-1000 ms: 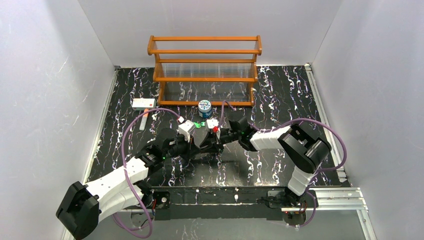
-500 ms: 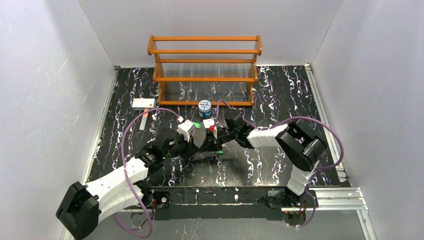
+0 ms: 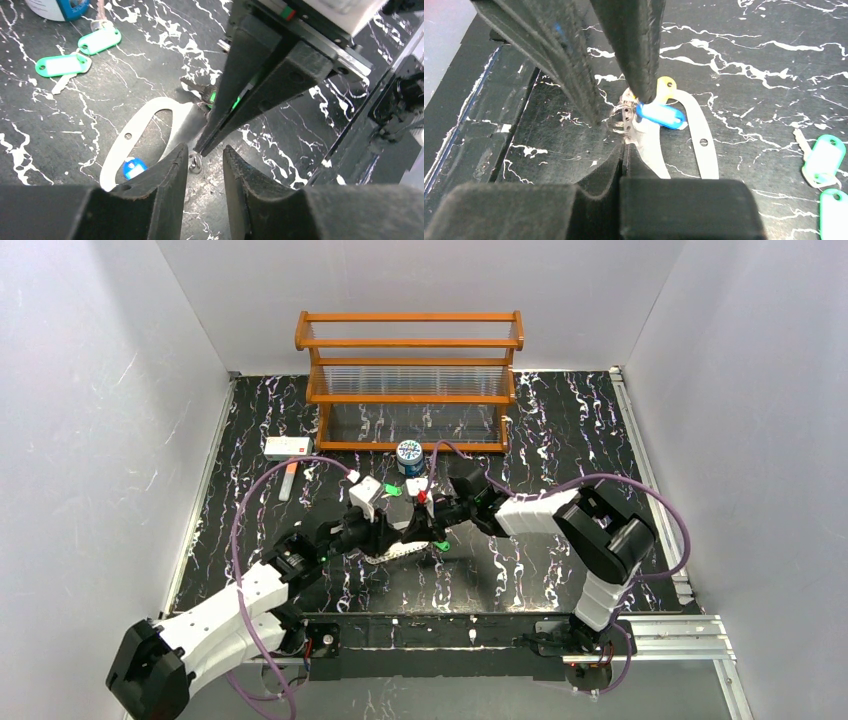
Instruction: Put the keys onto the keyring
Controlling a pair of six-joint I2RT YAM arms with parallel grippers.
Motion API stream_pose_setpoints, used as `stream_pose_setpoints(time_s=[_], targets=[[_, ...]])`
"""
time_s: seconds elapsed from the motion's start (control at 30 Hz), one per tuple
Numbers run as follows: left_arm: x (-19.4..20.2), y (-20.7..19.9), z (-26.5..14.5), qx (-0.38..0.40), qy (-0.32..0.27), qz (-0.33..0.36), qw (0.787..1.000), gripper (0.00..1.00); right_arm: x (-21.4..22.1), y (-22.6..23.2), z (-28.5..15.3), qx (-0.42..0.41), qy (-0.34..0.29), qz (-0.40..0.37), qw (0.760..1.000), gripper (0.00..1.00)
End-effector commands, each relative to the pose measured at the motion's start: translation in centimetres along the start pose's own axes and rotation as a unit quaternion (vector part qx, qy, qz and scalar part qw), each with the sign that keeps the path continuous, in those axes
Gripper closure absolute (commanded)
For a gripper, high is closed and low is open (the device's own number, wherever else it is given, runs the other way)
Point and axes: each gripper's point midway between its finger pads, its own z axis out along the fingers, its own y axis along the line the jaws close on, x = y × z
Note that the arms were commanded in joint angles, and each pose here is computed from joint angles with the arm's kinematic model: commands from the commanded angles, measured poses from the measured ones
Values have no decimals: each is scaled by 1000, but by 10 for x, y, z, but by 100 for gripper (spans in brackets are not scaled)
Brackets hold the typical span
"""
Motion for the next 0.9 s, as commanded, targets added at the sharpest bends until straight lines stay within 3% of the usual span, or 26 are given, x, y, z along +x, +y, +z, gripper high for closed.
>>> stream_pose_setpoints(time_s=[0.0,0.37,0.73,0.87], targets=[[1,9,-5,-29,-17,-6,999,66,-28,-3,-9,36,-24,-37,998,99],[38,18,7,-49,39,-69,996,49,-22,-5,-16,68,-10,-21,997,99],[73,34,17,-81,101,-75,989,49,-17,-7,-18,77,1,-15,997,95],[77,33,20,-75,106,-74,989,55,-19,-6,-17,74,-1,-17,997,95]])
